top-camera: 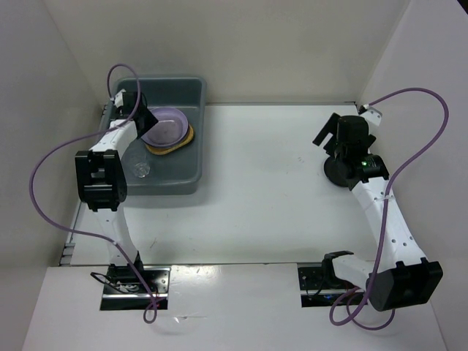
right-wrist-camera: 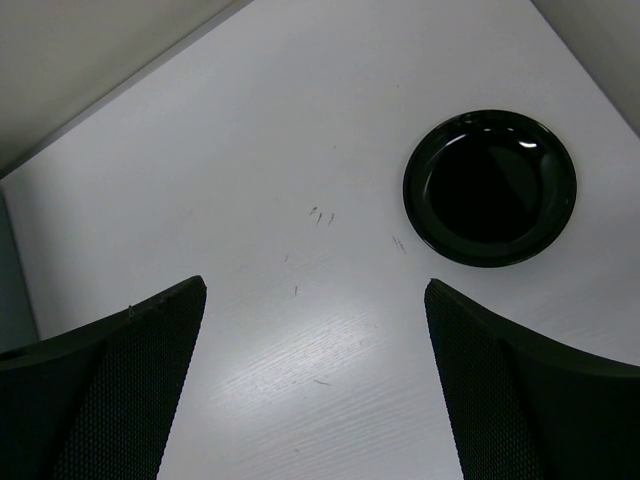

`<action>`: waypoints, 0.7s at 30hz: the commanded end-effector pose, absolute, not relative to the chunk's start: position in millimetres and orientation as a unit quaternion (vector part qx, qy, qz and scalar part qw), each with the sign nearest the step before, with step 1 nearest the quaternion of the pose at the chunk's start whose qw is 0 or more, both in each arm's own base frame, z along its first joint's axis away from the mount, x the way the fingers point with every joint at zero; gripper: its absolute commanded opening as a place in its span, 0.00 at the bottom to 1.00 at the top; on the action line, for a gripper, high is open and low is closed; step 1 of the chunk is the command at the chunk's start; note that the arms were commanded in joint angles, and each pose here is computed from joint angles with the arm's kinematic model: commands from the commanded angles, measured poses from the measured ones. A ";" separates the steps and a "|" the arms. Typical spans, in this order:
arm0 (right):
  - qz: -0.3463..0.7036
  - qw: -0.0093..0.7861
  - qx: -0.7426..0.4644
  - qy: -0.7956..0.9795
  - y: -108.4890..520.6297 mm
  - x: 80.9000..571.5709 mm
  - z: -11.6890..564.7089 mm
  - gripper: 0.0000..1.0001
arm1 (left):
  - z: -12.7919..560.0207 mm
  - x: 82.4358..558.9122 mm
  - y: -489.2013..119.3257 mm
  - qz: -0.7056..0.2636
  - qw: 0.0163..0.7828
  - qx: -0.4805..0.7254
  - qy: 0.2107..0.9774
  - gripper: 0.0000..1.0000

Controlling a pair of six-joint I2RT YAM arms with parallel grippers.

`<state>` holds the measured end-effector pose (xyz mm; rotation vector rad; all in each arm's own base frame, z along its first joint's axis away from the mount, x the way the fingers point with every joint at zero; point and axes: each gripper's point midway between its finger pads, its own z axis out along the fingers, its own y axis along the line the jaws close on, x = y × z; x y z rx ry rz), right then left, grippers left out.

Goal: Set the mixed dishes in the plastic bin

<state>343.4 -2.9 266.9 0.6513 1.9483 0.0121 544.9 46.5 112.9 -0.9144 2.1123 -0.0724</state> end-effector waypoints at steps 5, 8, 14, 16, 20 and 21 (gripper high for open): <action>-0.015 0.513 0.271 0.815 -8.9 342.8 261.9 0.95 | 209.5 593.0 44.8 -0.073 0.507 -0.345 0.787 0.91; -0.035 0.508 0.279 0.814 -15.4 342.5 255.6 0.95 | 254.0 588.8 33.6 -0.105 0.534 -0.315 0.777 0.92; -0.089 0.453 0.326 0.825 -45.0 355.0 219.0 0.86 | 323.5 546.8 -72.0 -0.215 0.555 -0.178 0.784 0.93; -0.111 0.421 0.337 0.835 -55.4 358.5 197.9 0.84 | 310.0 524.3 -125.3 -0.243 0.531 -0.137 0.800 0.94; -0.138 0.390 0.363 0.835 -78.2 364.1 178.4 0.80 | 288.4 484.6 -212.3 -0.300 0.492 -0.059 0.815 0.94; -0.146 0.385 0.367 0.834 -83.0 363.7 174.6 0.76 | 280.3 476.7 -227.5 -0.306 0.482 -0.047 0.819 0.94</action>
